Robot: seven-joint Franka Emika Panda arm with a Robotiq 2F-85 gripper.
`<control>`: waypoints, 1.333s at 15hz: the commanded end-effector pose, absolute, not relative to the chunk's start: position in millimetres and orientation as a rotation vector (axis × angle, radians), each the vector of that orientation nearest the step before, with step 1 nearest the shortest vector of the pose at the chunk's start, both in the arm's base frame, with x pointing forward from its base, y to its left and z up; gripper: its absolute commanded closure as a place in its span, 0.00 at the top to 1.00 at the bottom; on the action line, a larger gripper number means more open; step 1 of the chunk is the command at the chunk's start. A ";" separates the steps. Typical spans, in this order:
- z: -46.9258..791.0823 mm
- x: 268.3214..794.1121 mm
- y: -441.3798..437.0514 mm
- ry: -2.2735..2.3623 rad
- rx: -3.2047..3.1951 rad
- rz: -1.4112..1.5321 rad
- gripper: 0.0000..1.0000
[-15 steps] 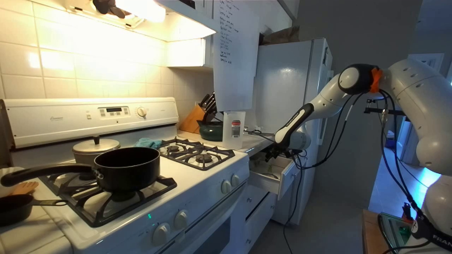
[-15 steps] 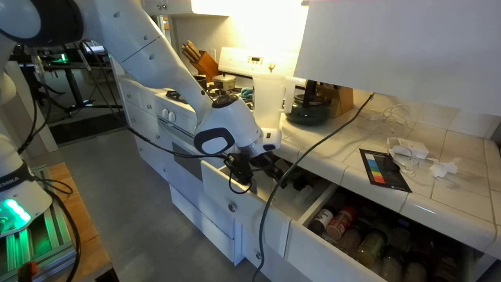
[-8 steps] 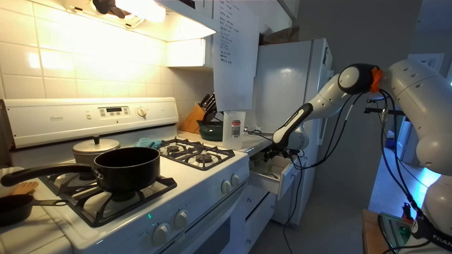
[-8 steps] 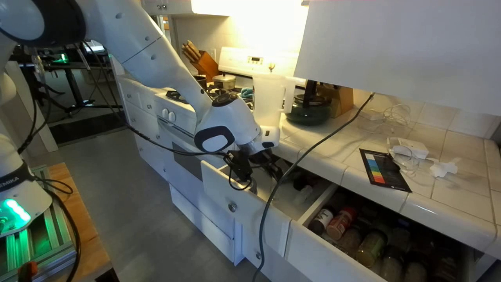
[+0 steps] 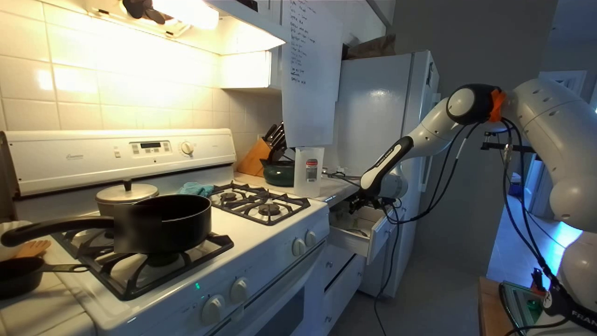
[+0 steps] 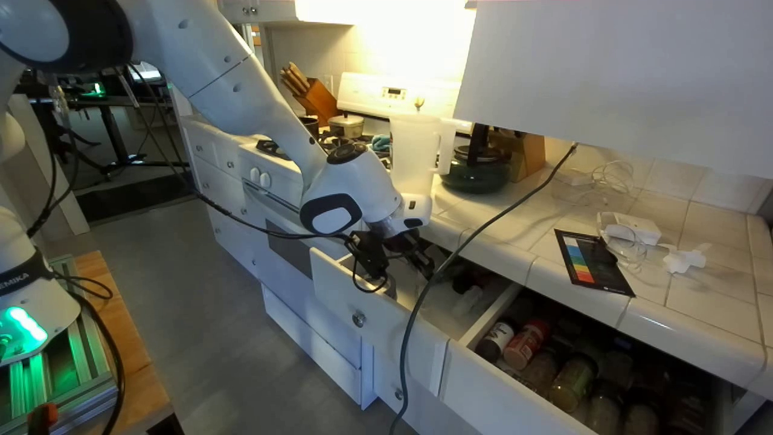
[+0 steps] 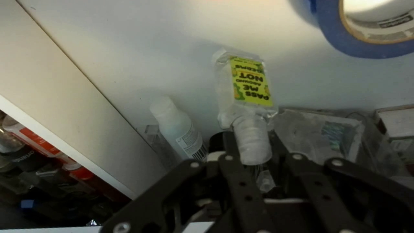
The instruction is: Open the topmost drawer on the right then remove one clear bottle and place it on the counter.
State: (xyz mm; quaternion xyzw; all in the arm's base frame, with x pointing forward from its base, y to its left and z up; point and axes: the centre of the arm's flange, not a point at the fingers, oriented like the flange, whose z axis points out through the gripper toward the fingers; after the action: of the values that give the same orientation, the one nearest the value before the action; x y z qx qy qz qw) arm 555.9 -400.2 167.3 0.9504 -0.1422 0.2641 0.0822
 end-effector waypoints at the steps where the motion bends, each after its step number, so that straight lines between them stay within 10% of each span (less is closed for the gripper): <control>1: 194.7 544.5 -391.0 -0.426 2.833 0.840 0.06; 20: 362.8 493.0 -415.6 -0.473 2.747 1.220 0.06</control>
State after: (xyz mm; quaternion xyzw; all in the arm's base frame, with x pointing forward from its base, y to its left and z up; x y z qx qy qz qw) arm 495.9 -407.3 330.4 0.9084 -0.1622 0.3839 0.0330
